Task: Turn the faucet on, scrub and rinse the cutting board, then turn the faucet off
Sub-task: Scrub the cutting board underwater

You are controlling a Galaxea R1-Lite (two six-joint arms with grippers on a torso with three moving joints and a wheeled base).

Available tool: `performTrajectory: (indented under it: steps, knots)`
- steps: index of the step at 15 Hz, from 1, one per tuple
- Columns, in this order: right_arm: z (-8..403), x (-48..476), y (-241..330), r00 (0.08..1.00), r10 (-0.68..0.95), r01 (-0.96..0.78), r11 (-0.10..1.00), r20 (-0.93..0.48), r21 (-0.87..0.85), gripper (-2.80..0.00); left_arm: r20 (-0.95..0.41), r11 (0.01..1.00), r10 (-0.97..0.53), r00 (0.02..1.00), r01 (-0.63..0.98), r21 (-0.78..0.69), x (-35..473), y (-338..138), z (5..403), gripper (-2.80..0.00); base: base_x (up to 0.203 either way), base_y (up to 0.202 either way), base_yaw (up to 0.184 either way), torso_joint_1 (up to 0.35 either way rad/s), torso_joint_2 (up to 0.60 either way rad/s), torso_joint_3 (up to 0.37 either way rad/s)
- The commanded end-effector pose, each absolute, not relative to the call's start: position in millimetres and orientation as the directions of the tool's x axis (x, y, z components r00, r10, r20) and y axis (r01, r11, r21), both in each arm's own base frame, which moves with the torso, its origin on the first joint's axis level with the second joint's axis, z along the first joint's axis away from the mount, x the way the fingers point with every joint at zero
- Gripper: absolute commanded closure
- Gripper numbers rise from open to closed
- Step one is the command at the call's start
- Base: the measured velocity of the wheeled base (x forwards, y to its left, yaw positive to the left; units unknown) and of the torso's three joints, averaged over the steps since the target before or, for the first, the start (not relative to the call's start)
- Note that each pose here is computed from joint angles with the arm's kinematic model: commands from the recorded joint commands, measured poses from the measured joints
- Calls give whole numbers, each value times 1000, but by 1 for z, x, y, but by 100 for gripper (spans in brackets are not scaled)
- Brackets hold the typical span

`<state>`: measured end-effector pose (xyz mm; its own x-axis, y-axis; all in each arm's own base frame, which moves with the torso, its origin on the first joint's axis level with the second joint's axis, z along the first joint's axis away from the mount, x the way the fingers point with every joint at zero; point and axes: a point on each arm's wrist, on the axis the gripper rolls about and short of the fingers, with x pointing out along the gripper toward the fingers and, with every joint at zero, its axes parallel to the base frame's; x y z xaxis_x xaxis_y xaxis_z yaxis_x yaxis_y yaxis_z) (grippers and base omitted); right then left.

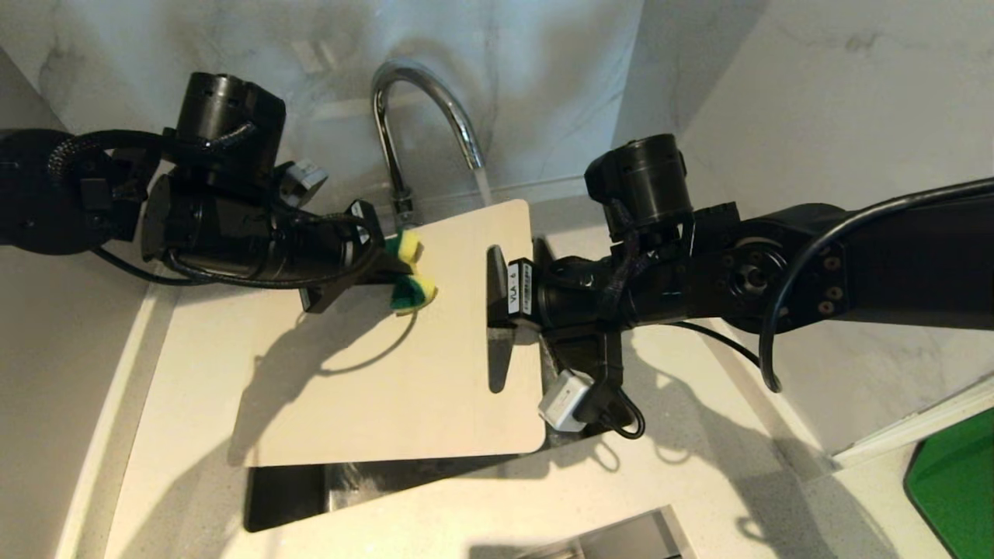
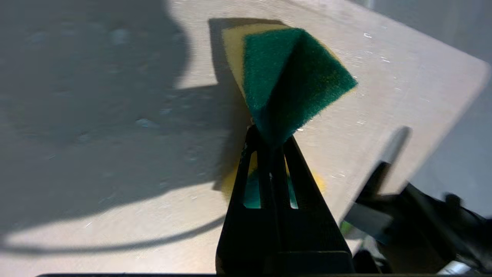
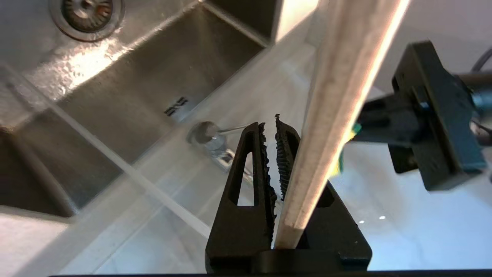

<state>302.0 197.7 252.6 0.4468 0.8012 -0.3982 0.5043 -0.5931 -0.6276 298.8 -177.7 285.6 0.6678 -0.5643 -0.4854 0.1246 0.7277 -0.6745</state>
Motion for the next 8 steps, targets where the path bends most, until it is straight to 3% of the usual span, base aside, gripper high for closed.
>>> performTrajectory:
  steps: [1, 8]
  knots:
    - [251, 302, 198, 449, 808, 517, -583, -381, -627, 0, -523, 743, -541, 659, 83, -664, 312, -176, 271, 0, 0, 0, 0, 0, 0, 0]
    - [253, 297, 195, 453, 812, 518, -576, -369, -632, 0, -573, 796, -471, 671, 44, -603, 330, -136, 251, 0, 0, 0, 0, 0, 0, 0]
